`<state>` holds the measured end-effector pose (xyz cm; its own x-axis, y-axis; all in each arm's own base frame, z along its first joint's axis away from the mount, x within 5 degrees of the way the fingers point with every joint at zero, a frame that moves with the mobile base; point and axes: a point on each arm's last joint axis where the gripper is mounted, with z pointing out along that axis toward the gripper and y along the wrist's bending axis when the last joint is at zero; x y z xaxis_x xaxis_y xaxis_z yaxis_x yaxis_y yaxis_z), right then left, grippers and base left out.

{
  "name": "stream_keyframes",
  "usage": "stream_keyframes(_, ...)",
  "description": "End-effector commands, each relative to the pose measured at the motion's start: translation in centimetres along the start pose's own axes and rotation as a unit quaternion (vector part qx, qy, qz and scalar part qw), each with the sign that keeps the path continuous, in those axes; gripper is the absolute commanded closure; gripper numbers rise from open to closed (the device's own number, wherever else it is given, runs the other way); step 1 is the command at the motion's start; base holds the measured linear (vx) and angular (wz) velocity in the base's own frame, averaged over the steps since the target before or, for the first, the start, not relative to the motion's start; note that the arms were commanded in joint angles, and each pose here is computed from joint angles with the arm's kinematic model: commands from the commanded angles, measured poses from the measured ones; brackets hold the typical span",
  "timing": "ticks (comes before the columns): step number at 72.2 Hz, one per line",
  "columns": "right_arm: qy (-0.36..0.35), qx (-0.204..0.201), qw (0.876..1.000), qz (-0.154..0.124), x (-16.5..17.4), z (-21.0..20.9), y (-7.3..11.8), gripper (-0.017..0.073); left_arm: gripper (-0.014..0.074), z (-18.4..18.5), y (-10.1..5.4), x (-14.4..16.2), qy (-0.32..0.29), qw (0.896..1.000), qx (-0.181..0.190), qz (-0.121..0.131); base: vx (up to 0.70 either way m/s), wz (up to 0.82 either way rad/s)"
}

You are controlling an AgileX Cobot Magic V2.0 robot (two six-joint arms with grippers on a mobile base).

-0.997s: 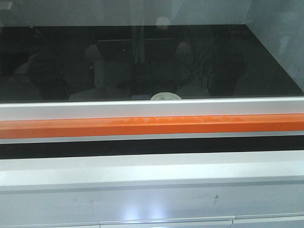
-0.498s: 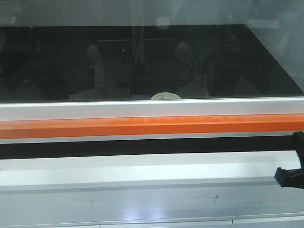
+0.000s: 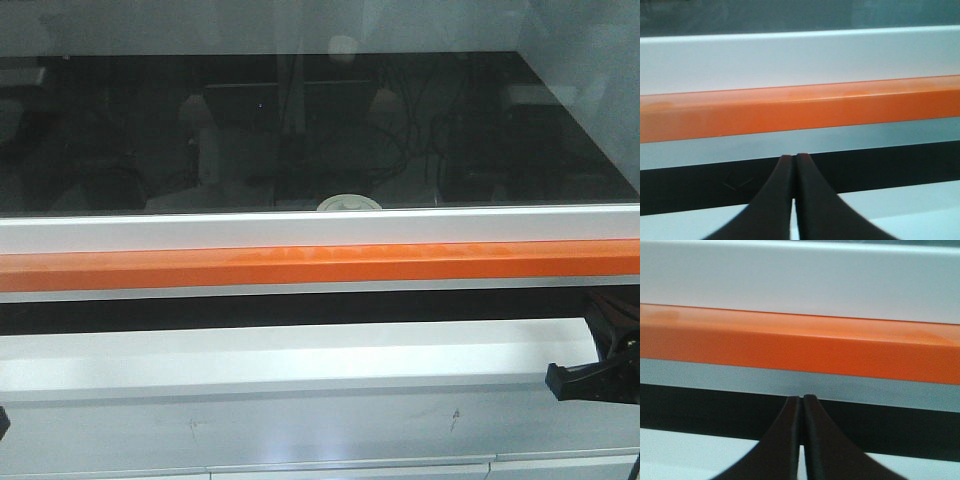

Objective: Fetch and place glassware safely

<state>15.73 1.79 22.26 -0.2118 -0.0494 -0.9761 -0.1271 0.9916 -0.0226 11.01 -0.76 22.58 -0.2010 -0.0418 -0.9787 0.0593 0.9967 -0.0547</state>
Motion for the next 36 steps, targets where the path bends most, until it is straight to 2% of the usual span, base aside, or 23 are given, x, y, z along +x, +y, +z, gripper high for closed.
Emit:
stream_keyframes(1,-0.062,-0.010,0.998,-0.005,-1.7,0.3,0.2,0.0560,0.0601,0.6,-0.2,-1.4,-0.040,0.999,0.009,-0.001,0.00,0.00)
stream_keyframes(23,-0.076,-0.024,0.997,-0.003,-1.6,1.2,0.4,0.0560,0.0601,2.6,-0.2,-0.8,-0.019,1.000,0.011,-0.002,0.00,0.00)
stream_keyframes(36,-0.088,-0.031,0.996,0.009,-1.4,2.0,0.5,0.0560,0.0601,3.3,-0.2,-0.7,-0.022,1.000,0.013,-0.003,0.00,0.00)
